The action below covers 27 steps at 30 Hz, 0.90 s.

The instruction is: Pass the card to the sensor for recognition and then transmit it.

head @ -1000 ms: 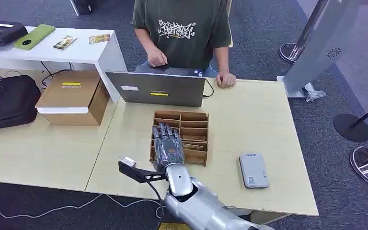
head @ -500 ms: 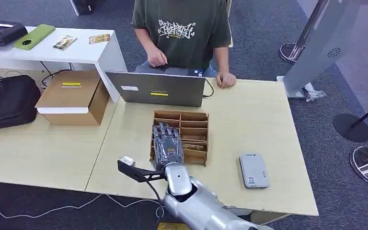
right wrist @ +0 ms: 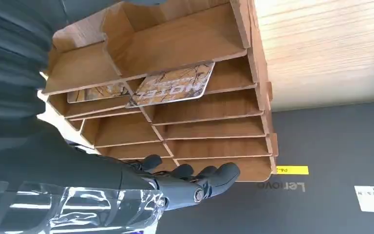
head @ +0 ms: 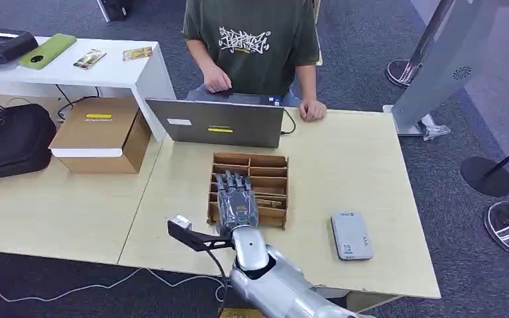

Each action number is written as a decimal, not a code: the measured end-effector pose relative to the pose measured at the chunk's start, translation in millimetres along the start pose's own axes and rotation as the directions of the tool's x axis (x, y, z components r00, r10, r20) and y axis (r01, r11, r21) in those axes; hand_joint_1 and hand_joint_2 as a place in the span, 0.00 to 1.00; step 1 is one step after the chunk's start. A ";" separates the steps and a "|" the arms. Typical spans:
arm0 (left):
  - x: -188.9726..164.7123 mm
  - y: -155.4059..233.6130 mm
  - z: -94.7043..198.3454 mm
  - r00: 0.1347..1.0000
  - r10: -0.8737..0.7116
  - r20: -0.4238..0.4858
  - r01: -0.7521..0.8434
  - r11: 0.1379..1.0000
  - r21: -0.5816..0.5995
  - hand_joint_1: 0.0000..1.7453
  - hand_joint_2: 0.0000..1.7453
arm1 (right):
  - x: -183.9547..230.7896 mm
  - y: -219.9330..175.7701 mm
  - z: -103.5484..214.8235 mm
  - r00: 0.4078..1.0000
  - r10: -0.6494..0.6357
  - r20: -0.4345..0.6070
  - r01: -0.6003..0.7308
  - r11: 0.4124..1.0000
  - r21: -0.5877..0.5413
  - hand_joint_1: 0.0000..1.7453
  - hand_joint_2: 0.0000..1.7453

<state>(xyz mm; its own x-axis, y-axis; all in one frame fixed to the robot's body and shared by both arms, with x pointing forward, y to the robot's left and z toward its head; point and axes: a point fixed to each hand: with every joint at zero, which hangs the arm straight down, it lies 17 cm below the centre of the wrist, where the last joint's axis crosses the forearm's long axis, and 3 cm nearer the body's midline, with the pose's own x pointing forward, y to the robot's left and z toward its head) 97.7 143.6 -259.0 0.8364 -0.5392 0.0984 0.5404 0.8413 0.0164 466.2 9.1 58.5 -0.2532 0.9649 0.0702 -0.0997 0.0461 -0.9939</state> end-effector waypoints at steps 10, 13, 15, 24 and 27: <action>0.2 -0.3 -0.3 1.000 0.025 0.008 -0.025 1.000 -0.003 0.00 0.00 | -2.6 7.9 3.0 1.000 0.026 -0.004 -0.026 0.999 0.026 0.00 1.00; -1.1 0.9 -0.7 1.000 0.031 0.006 -0.031 1.000 -0.002 0.00 0.00 | -2.6 9.1 3.4 1.000 0.026 -0.004 -0.026 0.999 0.030 0.00 1.00; -1.5 0.9 -0.7 0.999 0.036 0.005 -0.036 0.999 -0.002 0.00 0.00 | -2.2 9.0 3.6 1.000 0.022 -0.004 -0.022 0.999 0.031 0.00 1.00; -1.8 2.4 -1.1 0.999 0.045 0.007 -0.045 0.999 0.005 0.00 0.00 | -1.9 8.5 3.6 1.000 0.011 -0.007 -0.010 0.999 0.030 1.00 1.00; -1.1 3.0 -1.2 0.999 0.047 0.012 -0.047 0.999 0.007 0.00 0.00 | -1.9 8.4 3.6 1.000 0.010 -0.007 -0.009 1.000 0.030 1.00 1.00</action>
<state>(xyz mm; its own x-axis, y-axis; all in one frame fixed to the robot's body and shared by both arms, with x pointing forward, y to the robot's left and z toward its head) 98.5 146.7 -260.3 0.8595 -0.4989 0.1110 0.5001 0.8658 0.0187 462.3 6.7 50.3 -0.2476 0.9670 0.0601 -0.1261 0.0293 -0.9916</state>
